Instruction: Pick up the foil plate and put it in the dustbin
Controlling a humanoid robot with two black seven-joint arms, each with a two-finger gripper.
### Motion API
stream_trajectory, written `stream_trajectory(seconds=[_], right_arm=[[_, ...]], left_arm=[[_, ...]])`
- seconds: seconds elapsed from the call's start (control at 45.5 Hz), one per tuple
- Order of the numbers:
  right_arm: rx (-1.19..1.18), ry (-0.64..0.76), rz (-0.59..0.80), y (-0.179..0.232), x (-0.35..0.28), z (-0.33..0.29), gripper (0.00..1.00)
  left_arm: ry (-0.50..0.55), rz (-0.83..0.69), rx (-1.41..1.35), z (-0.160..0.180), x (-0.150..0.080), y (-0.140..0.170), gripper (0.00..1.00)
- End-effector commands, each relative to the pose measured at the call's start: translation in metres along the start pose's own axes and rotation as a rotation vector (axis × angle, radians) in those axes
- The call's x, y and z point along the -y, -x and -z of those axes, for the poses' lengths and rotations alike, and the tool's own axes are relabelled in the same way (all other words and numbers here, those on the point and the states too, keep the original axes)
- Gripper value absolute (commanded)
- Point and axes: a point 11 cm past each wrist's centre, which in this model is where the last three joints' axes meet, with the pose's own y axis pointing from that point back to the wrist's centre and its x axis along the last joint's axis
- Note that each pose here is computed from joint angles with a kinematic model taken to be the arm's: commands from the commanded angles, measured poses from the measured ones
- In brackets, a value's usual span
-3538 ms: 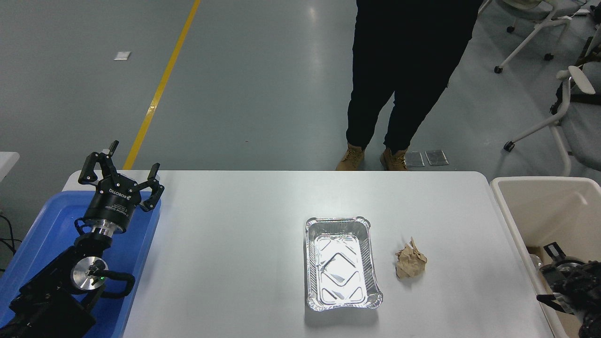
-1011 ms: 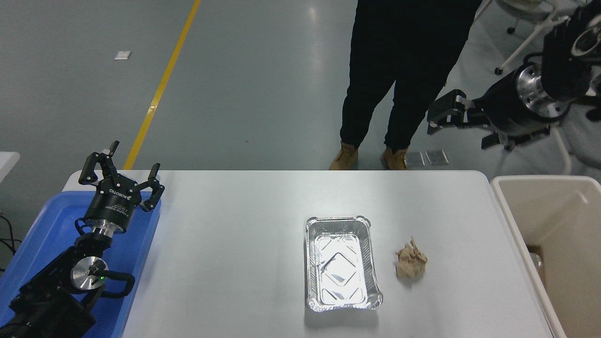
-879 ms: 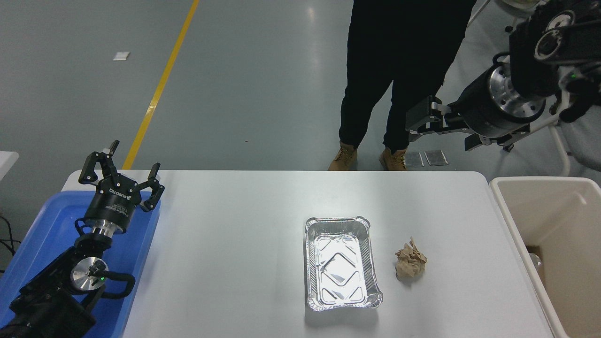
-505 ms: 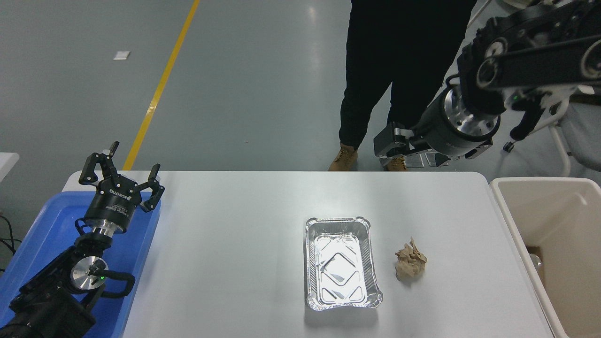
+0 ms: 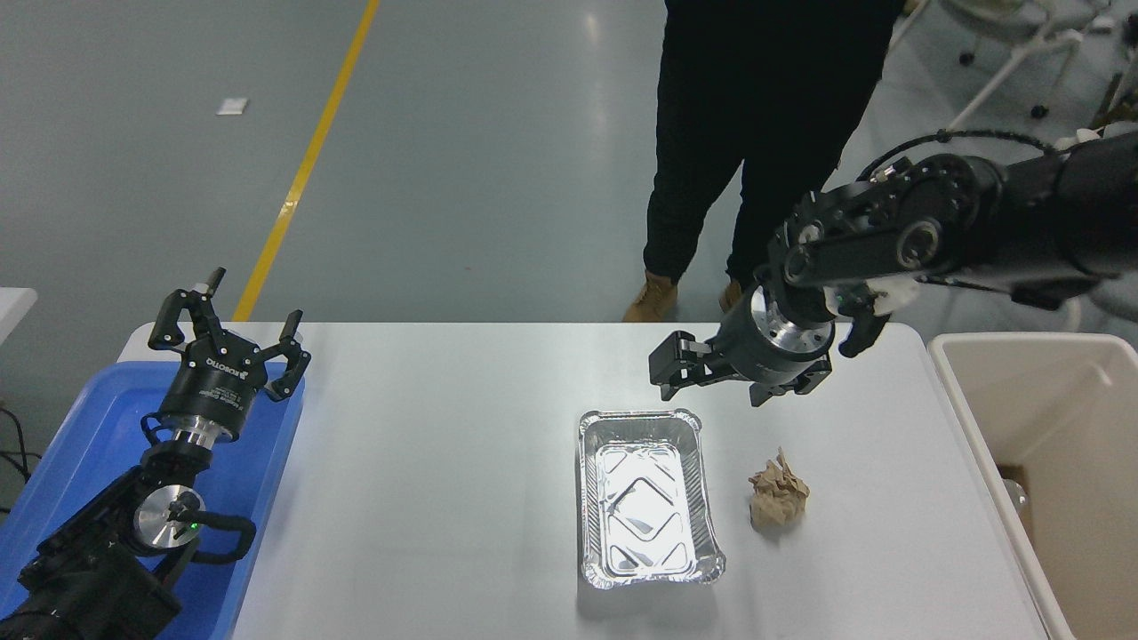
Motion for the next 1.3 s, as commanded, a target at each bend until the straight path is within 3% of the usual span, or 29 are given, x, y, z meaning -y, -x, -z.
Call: stream_trajectory(seconds=[0.0,0.725,1.275], right_arm=[[0.042,-0.022,0.035,0.016,0.056,-0.002,1.00],[0.160,0.032,0.013,0.029,0.125,-0.058,1.00],[0.172,0.014,0.004,0.046,0.144,-0.060,0.99]], left_arm=[[0.000,0.001,0.001,-0.001,0.000,0.000,0.98],[-0.001,0.000,0.003,0.000,0.000,0.000,0.98],[0.001,0.000,0.000,0.000,0.000,0.000,0.98]])
